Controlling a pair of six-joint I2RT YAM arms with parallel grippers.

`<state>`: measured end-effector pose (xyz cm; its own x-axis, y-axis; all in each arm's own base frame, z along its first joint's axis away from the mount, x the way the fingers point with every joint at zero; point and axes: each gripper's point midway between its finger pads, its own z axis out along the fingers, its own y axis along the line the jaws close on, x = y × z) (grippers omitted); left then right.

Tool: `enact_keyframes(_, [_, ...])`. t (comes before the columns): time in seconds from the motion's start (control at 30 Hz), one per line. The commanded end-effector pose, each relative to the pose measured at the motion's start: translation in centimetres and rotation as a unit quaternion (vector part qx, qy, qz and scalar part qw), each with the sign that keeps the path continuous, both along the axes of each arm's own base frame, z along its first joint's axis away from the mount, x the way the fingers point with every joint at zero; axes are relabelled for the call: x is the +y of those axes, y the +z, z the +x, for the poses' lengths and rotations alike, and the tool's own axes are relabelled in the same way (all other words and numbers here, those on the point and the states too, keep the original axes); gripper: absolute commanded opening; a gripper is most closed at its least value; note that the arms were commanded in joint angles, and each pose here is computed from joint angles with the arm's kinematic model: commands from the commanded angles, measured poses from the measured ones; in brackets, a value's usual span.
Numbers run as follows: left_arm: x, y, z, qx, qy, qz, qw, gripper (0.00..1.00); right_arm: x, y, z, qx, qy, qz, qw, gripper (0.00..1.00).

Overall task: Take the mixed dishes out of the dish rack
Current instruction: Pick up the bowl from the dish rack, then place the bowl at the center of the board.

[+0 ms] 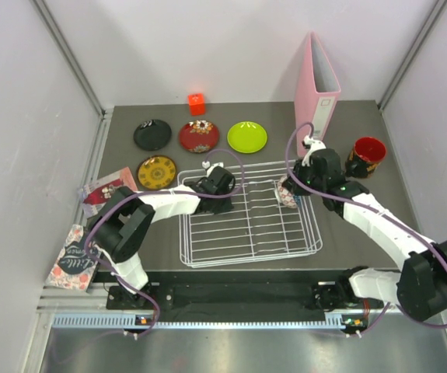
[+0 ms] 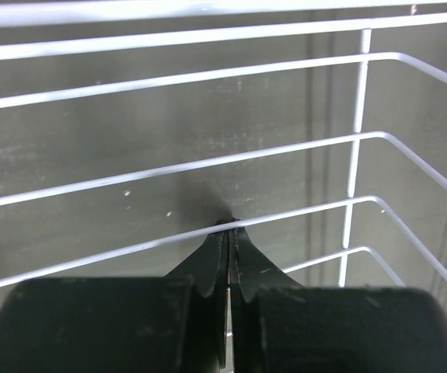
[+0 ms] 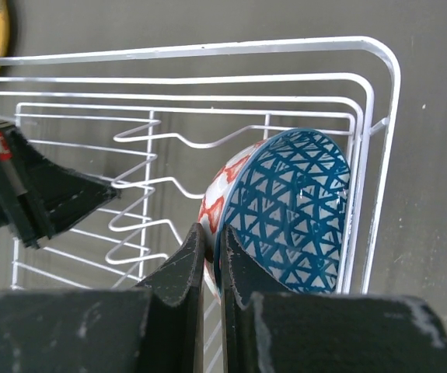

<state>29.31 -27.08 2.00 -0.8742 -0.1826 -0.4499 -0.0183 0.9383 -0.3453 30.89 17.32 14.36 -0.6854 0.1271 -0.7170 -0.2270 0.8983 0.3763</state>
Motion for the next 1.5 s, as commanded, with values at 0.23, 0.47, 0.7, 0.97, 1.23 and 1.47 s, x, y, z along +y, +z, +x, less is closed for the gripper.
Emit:
enact_keyframes(0.23, [2.1, -5.0, -3.5, 0.082, -0.002, 0.037, 0.996, 0.0, 0.9, 7.1, 0.0, -0.082, 0.051, 0.144, 0.985, 0.0])
enact_keyframes(0.47, [1.9, -4.0, -2.9, 0.069, -0.001, 0.035, 0.997, 0.0, 0.6, 10.2, -0.5, -0.119, 0.057, 0.162, 0.978, 0.0])
enact_keyframes(0.7, [1.6, 0.3, -1.2, 0.023, -0.023, 0.039, 0.999, 0.2, 0.7, 12.4, -0.9, -0.152, 0.06, 0.143, 0.976, 0.0])
enact_keyframes(0.97, [1.5, 8.4, -0.4, -0.052, -0.048, 0.017, 0.997, 0.4, 1.9, 14.0, -2.2, -0.19, 0.09, 0.103, 0.972, 0.0])
enact_keyframes(1.23, [4.6, 17.6, 0.9, -0.168, -0.022, 0.036, 0.985, 0.51, 3.1, 15.1, -3.2, -0.235, 0.091, -0.046, 0.967, 0.0])
enact_keyframes(1.47, [5.1, 22.2, 1.3, -0.211, -0.024, 0.002, 0.977, 0.99, 6.1, 16.6, -6.4, -0.304, 0.139, -0.168, 0.927, 0.0])
